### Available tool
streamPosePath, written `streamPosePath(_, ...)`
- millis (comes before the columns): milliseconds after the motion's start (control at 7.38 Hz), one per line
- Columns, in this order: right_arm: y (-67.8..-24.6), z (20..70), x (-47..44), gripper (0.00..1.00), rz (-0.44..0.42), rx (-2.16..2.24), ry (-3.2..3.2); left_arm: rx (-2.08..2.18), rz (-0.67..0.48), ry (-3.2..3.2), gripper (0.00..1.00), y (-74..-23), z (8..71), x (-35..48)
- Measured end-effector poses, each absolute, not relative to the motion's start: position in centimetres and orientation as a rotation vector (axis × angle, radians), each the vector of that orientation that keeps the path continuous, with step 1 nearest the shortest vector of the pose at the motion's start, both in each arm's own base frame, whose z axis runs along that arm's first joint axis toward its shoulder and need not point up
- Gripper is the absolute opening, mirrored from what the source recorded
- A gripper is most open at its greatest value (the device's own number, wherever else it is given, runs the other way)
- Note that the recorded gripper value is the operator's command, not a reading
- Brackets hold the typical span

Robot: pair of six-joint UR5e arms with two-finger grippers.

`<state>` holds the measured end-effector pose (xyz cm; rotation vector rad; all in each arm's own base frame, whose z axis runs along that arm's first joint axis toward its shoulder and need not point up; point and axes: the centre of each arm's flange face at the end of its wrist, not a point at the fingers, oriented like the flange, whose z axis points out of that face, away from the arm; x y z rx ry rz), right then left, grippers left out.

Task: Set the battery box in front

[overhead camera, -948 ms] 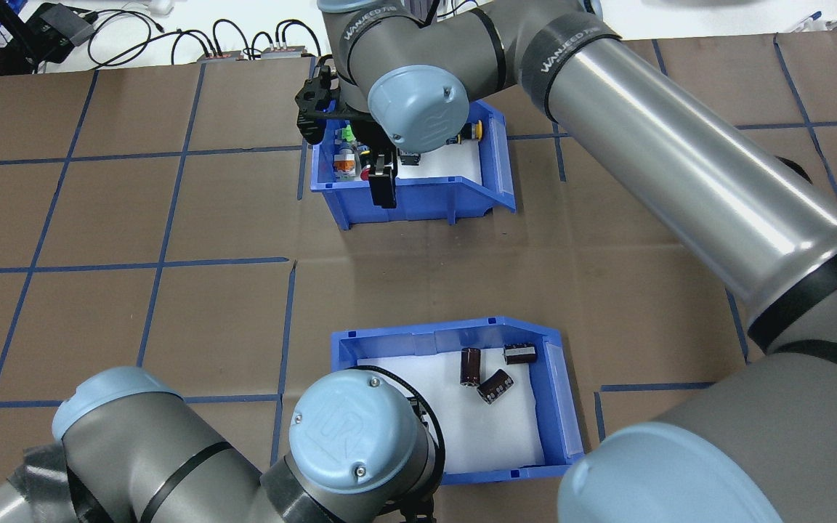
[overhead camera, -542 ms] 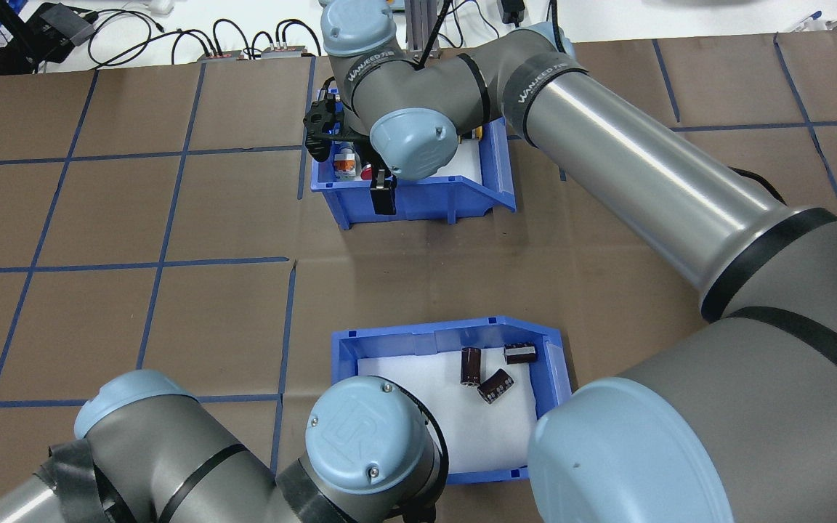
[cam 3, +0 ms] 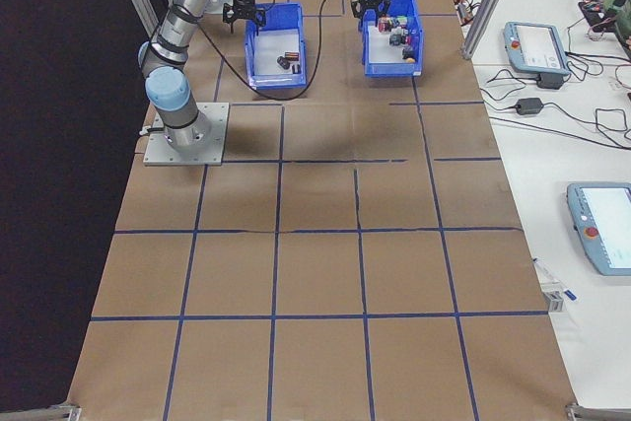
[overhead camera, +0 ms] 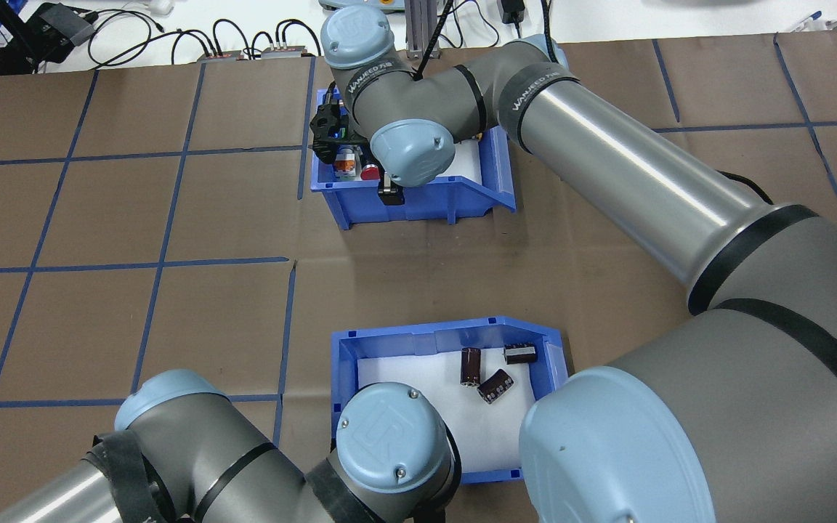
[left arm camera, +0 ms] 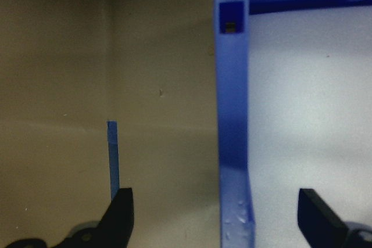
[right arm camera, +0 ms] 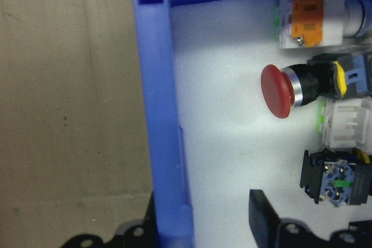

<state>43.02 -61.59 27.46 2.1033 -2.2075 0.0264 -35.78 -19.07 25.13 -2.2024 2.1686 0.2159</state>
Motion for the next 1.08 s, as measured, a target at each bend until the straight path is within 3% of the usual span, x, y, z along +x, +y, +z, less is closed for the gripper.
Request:
streamPosePath(271,-61.6,28.7,43.4,0.08,0.06,2.11,-2.196,-2.243,0.217,2.206,0.1,-18.3,23.8,-35.4)
streamPosePath(406,-61.7,29.7,43.4,0.08,0.084,2.108,-2.194,-2.291,0.22,2.204,0.01,-18.3,23.8,-35.4)
streamPosePath(677,-62.3,31.9,41.6,0.08,0.117,2.085,-2.198,-2.379,0.26,2.198,0.0,-18.4,24.3,-35.7)
streamPosePath(1083,-65.1,34.5,31.3,0.07,0.038,2.089,-2.194,-2.366,0.23,2.285,0.0,-20.2,26.9,-35.1)
